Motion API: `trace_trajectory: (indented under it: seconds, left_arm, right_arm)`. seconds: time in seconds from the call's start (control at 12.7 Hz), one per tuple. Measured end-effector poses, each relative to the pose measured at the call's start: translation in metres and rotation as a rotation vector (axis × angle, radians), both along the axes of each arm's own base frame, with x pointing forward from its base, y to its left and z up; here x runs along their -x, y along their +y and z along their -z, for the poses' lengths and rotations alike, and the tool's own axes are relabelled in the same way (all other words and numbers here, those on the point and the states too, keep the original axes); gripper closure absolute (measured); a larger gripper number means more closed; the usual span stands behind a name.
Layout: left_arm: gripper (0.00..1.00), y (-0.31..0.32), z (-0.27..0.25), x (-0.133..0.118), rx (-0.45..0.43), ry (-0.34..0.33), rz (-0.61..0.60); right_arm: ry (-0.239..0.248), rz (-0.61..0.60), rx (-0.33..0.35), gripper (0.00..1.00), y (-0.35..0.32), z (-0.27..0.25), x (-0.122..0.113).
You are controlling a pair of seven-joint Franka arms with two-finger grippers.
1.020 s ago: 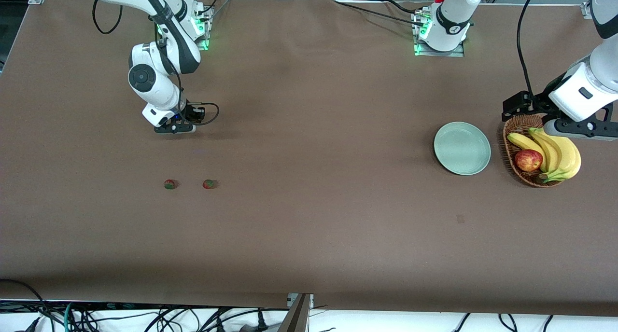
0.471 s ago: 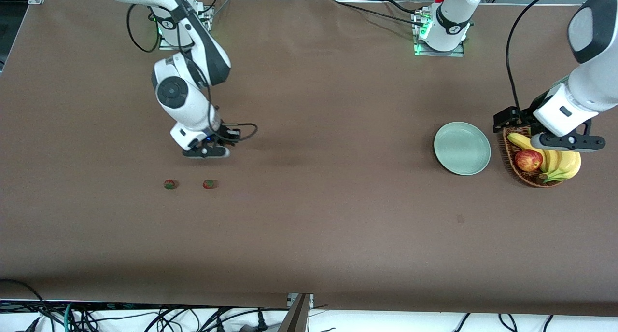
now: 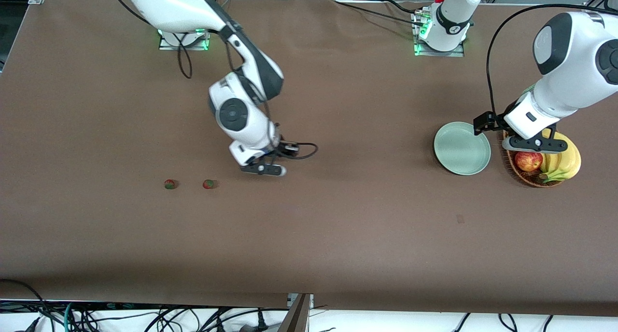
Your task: Collect all strawberries into plate
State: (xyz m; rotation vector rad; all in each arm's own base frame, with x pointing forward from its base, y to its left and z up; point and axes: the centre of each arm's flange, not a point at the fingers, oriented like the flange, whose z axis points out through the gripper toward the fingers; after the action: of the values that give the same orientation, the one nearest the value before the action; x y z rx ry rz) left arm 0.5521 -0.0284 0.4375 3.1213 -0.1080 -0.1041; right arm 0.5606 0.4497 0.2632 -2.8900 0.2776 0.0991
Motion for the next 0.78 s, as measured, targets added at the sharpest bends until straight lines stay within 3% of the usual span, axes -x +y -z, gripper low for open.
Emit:
trace_trajectory:
  seconds: [0.31,0.47,0.63,0.78]
  left_arm:
    - [0.00,-0.009,0.024,0.009,0.000,-0.009,0.016]
    - [0.00,-0.009,0.032,0.012,0.000,-0.017,0.016]
    - [0.00,-0.009,0.042,0.015,0.000,-0.027,0.016]
    - [0.00,-0.008,0.048,0.017,0.000,-0.025,0.015]
  right_arm:
    - [-0.075,0.202,-0.156,0.67,0.109,0.052,0.043]
    - [-0.084,0.276,-0.218,0.65,0.141,0.073,0.064]
    - [-0.082,0.309,-0.230,0.63,0.162,0.081,0.084]
    - [-0.099,0.335,-0.229,0.46,0.171,0.076,0.091]
